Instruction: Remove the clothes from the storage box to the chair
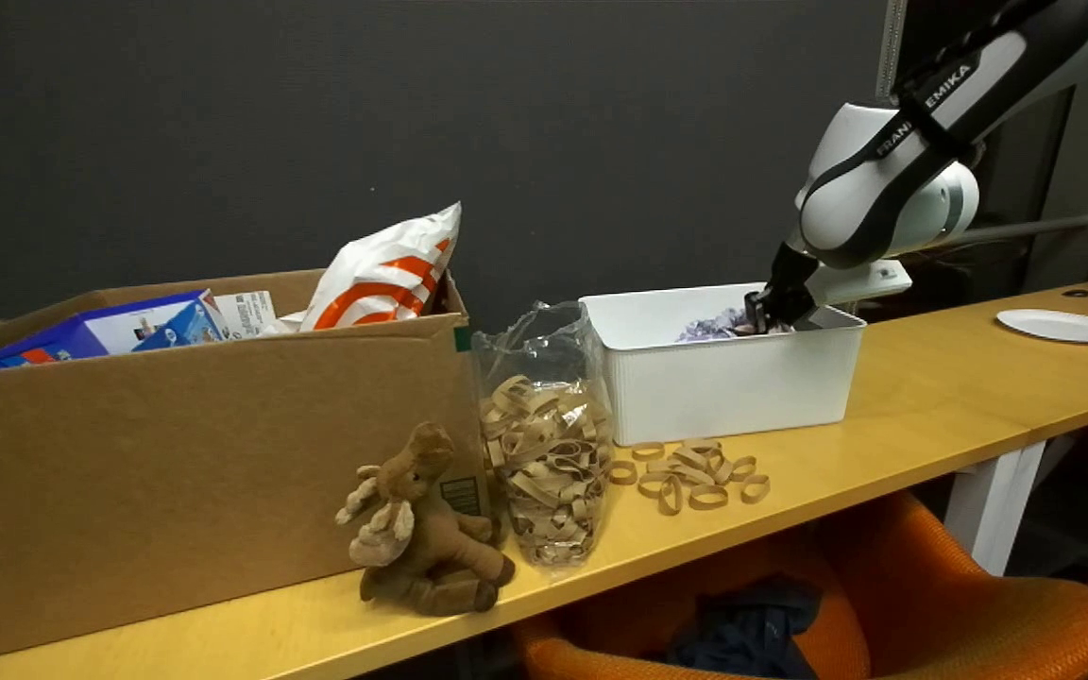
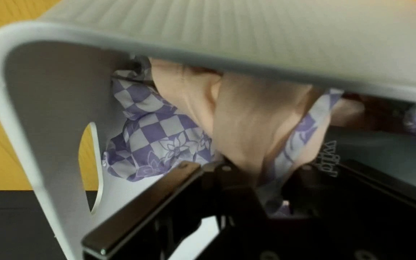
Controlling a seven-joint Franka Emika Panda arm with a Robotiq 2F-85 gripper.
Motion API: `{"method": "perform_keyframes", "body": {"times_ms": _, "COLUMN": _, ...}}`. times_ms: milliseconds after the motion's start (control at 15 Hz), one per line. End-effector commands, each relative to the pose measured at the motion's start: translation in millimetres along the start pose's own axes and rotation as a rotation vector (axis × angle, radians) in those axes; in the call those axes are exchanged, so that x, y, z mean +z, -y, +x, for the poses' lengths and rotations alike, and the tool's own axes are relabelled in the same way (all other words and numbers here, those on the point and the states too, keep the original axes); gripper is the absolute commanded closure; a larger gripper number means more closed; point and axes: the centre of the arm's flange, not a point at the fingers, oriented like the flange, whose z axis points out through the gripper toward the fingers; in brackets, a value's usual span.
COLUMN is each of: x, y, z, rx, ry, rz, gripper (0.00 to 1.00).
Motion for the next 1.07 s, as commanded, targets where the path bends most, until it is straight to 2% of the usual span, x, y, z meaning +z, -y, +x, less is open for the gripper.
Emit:
{"method": "perform_keyframes", "body": {"times_ms": 0, "x": -22.2, "y": 0.5, "z": 7.9, "rx": 0.039, "ry": -0.006, "rz": 0.017, "gripper": 1.00}}
{"method": "perform_keyframes", "body": {"times_ms": 200, "x": -64.3, "y": 7.3, "z": 15.0, "rx": 0.096, "ry": 0.029, "rz": -0.012, "gripper": 0.98}}
{"method": "perform_keyframes", "body": {"times_ms": 400, "x": -125.0, "y": 17.7, "z": 26.7, "rx": 0.209, "ry": 0.086, "rz": -0.077, "gripper": 0.98}}
{"method": "perform_keyframes", "body": {"times_ms": 533, "x": -166.3, "y": 24.1, "z": 33.9, "rx": 0.294, "ry": 0.079, "rz": -0.113, "gripper": 0.98}}
{"method": "perform_keyframes", "body": {"times_ms": 733, "x": -236.2, "y": 37.2, "z": 44.8, "rx": 0.357, "ry": 0.027, "rz": -0.136, "gripper": 0.98}}
{"method": "perform_keyframes", "body": {"times_ms": 1000, "x": -332.3, "y": 69.1, "z": 59.1, "rx": 0.375, "ry": -0.072, "rz": -0.139, "gripper": 0.98}}
